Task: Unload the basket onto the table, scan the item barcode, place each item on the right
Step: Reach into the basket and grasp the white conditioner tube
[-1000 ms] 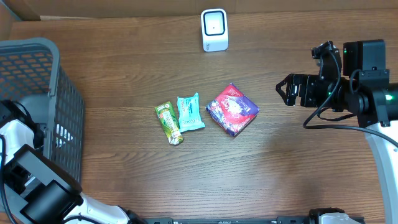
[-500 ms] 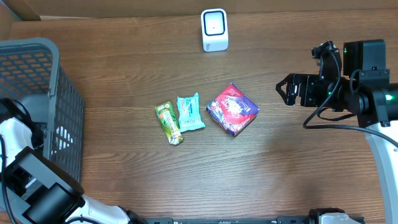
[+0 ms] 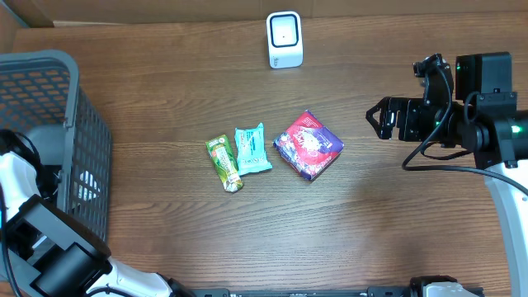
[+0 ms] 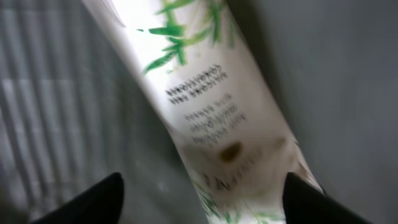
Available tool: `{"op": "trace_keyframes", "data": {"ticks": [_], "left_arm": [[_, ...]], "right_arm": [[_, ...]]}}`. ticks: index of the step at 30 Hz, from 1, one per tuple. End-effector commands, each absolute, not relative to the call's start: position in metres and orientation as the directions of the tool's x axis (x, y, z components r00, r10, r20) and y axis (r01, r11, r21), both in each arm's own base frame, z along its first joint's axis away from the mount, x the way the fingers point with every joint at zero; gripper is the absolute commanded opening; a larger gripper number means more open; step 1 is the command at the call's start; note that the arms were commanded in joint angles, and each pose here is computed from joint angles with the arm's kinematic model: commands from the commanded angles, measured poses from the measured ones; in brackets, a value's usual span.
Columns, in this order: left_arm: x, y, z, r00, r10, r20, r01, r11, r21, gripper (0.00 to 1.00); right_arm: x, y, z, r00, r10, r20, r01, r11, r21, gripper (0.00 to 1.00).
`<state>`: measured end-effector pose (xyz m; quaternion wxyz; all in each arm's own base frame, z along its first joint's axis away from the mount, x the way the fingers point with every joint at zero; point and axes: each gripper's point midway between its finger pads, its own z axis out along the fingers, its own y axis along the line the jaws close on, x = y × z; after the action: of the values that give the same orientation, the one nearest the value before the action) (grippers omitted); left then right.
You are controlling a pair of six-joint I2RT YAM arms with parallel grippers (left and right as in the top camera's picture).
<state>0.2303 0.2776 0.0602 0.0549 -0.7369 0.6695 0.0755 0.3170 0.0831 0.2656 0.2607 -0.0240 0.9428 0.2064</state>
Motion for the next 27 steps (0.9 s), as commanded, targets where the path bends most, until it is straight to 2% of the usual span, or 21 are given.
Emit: {"op": "trace_keyframes", "data": {"ticks": [1,7,14,16,19,21,27], "left_arm": [[0.218,0.282,0.048,0.129,-0.964,-0.231,-0.987,-0.147,0.061,0.78],[0.225,0.288,0.031,0.141,-0.953,-0.267,-0.989,-0.148,0.005,0.77],[0.228,0.291,0.02,0.149,-0.945,-0.293,-0.989,-0.147,-0.028,0.64],[0.227,0.29,0.019,0.147,-0.946,-0.29,-0.989,-0.146,-0.024,0.51],[0.227,0.289,0.019,0.109,-0.951,-0.288,-0.994,-0.111,-0.011,0.26],[0.226,0.288,0.018,0.079,-0.956,-0.284,-0.997,-0.083,0.003,0.04],[0.238,0.282,0.023,-0.016,-0.971,-0.24,-0.999,0.024,-0.031,0.04]], "right_arm": [[0.32,0.084,0.276,-0.847,0.063,-0.528,-0.165,0.913,0.374,1.0],[0.319,0.084,0.275,-0.85,0.063,-0.524,-0.163,0.913,0.374,1.0],[0.318,0.084,0.274,-0.853,0.063,-0.518,-0.16,0.913,0.375,1.0],[0.318,0.084,0.274,-0.853,0.063,-0.518,-0.16,0.913,0.375,1.0],[0.318,0.084,0.275,-0.852,0.063,-0.52,-0.161,0.913,0.375,1.0],[0.318,0.084,0.275,-0.851,0.063,-0.521,-0.162,0.913,0.375,1.0],[0.318,0.084,0.275,-0.851,0.063,-0.521,-0.162,0.913,0.375,1.0]]}}
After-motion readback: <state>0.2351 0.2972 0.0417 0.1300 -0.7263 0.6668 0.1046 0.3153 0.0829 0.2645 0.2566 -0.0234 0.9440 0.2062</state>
